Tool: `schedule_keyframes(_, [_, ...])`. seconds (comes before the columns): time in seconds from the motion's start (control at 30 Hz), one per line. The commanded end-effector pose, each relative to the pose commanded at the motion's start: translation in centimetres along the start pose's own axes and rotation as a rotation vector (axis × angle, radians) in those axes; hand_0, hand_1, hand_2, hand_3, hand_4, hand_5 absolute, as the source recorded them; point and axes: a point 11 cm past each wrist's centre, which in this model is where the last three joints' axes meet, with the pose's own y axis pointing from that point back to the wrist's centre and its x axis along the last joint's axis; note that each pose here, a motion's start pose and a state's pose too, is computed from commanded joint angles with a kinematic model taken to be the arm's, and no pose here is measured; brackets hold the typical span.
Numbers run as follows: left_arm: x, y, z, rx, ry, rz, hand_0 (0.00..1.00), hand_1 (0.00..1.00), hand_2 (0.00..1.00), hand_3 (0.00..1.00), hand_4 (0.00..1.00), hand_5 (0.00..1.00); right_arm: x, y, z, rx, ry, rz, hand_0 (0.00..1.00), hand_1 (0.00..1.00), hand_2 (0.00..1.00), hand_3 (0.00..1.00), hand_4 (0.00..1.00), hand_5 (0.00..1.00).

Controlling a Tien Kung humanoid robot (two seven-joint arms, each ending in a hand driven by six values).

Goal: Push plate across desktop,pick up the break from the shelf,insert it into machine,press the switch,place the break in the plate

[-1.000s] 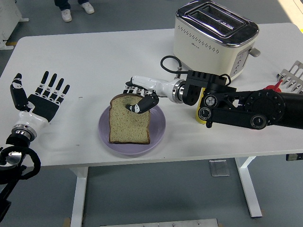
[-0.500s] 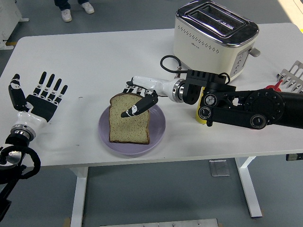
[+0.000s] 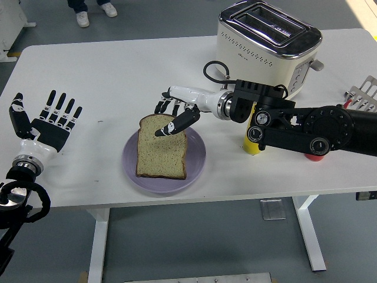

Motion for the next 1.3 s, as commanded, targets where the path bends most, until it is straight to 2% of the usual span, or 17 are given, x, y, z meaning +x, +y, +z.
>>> schedule_keyframes(0.27, [0.2,0.0,0.0,-0.002,0.001,0.005,0.830,0.783,0.762,0.735,0.780,0.998,0.7,-0.2,0.8,-0.010,-0.001,0.038,0.338,0.575,0.709,0.675,0.872,0.369])
schedule_keyframes(0.53, [0.0,0.1,0.0,-0.001,0.005,-0.001,0.830,0.783,0.762,0.736,0.780,0.998,1.6,0.8,-0.2,0.038,0.003,0.077,0.334,0.572,0.696,0.672,0.868,0.362])
schedule_keyframes(0.67, [-0.1,0.2,0.0,0.000,0.007,-0.004,0.829,0.783,0.761,0.735,0.779,0.998,3.5,2.0,-1.6,0.081,0.007,0.122,0.335,0.571,0.683,0.668,0.857,0.355])
schedule_keyframes(0.83, [-0.3,0.4,0.0,0.005,0.015,-0.012,0.829,0.783,0.761,0.734,0.778,0.998,7.4,4.2,-3.1,0.138,-0.038,0.222,0.356,0.586,0.659,0.666,0.850,0.348])
schedule_keyframes(1.0, [-0.9,0.7,0.1,0.009,0.028,-0.029,0.829,0.783,0.761,0.734,0.778,0.998,11.9,7.1,-3.1,0.178,-0.162,0.349,0.356,0.586,0.659,0.666,0.850,0.348])
schedule_keyframes(1.03, [-1.0,0.8,0.1,0.010,0.030,-0.032,0.829,0.783,0.761,0.734,0.778,0.998,12.6,7.7,-3.1,0.185,-0.182,0.371,0.391,0.591,0.654,0.661,0.845,0.348])
schedule_keyframes(1.2, [-1.3,1.1,0.3,0.014,0.047,-0.042,0.829,0.783,0.761,0.734,0.778,0.998,15.1,10.2,-2.9,0.217,-0.245,0.455,0.391,0.591,0.654,0.661,0.845,0.348])
schedule_keyframes(1.23, [-1.4,1.2,0.3,0.015,0.050,-0.045,0.829,0.783,0.761,0.734,0.777,0.998,15.5,10.8,-2.9,0.226,-0.260,0.475,0.495,0.606,0.652,0.659,0.832,0.339])
schedule_keyframes(1.3, [-1.7,1.4,0.3,0.019,0.057,-0.054,0.829,0.783,0.761,0.734,0.777,0.998,16.2,12.0,-2.6,0.245,-0.301,0.511,0.495,0.606,0.652,0.659,0.832,0.339])
